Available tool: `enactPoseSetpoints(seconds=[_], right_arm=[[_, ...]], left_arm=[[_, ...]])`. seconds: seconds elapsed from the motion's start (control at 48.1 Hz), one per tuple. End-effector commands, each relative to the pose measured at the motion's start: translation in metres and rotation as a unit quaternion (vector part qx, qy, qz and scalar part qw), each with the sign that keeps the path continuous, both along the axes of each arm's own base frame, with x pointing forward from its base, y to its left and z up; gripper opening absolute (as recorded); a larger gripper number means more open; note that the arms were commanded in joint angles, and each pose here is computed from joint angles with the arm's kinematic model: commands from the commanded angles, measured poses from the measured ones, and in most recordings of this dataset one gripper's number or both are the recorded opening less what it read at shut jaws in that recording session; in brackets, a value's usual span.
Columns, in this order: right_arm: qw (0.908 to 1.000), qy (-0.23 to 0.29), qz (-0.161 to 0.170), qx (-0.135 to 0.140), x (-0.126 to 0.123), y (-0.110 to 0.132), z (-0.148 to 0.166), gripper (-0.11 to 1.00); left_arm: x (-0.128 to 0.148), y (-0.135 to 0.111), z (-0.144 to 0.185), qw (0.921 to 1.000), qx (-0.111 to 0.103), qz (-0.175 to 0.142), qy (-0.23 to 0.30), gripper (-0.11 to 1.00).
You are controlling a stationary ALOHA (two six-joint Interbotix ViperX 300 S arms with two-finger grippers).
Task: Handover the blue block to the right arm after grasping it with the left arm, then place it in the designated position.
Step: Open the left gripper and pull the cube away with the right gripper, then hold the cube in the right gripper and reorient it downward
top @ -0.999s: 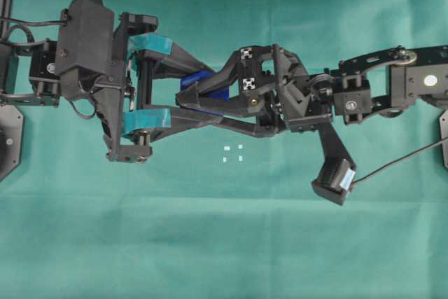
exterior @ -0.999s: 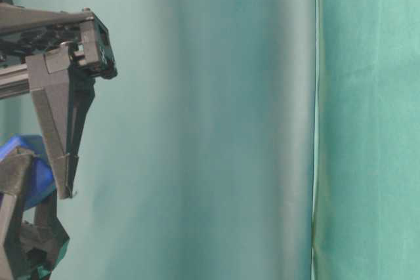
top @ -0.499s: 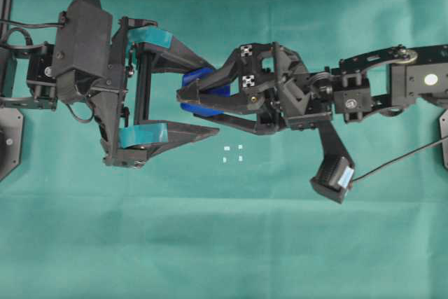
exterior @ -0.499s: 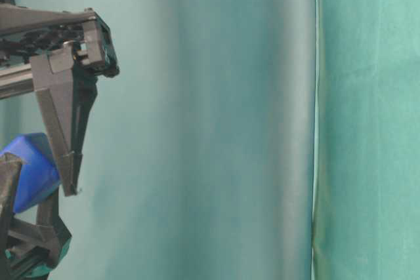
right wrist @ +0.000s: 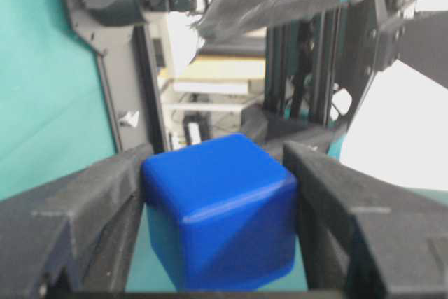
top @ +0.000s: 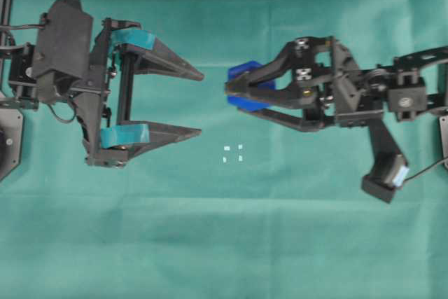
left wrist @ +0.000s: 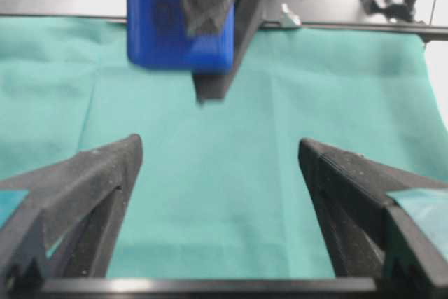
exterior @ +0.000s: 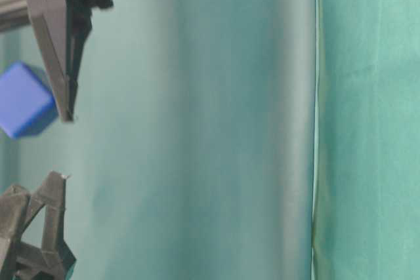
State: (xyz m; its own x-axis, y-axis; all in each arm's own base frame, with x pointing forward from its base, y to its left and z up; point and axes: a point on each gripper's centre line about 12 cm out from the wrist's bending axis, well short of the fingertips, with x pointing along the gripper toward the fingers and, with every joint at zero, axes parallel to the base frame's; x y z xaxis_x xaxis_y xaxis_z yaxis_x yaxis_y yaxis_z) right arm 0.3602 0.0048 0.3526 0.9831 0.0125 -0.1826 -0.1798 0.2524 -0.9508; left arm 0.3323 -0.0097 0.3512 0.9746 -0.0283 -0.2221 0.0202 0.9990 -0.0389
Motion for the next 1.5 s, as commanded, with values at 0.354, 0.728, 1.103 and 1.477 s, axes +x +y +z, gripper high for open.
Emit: enactPoseSetpoints(seconds=[0.354, 0.728, 1.103, 1.477], right_arm=[[0.9918, -0.010, -0.021, 0.126, -0.0085, 0.0031, 0.0112, 0.62], [0.8892, -0.012, -0.066, 0.453, -0.0077, 0.0046, 0.0163, 0.62], [0.7905, -0.010, -0.087, 0.606, -0.0078, 0.0049, 0.0193, 0.62], [0.7859, -0.007, -0.094, 0.611, -0.0076, 0.0042, 0.0175, 0.62]], left_arm=[[0.0012, -0.0016, 0.0105, 0.9999, 0.003, -0.003, -0.015, 1.00], [0.0021, -0.0016, 0.0108, 0.9999, 0.005, -0.003, -0.015, 1.00], [0.0021, -0.0016, 0.0108, 0.9998, 0.009, -0.004, -0.015, 1.00], [0.0021, -0.0016, 0.0108, 0.9998, 0.012, -0.005, -0.015, 1.00]])
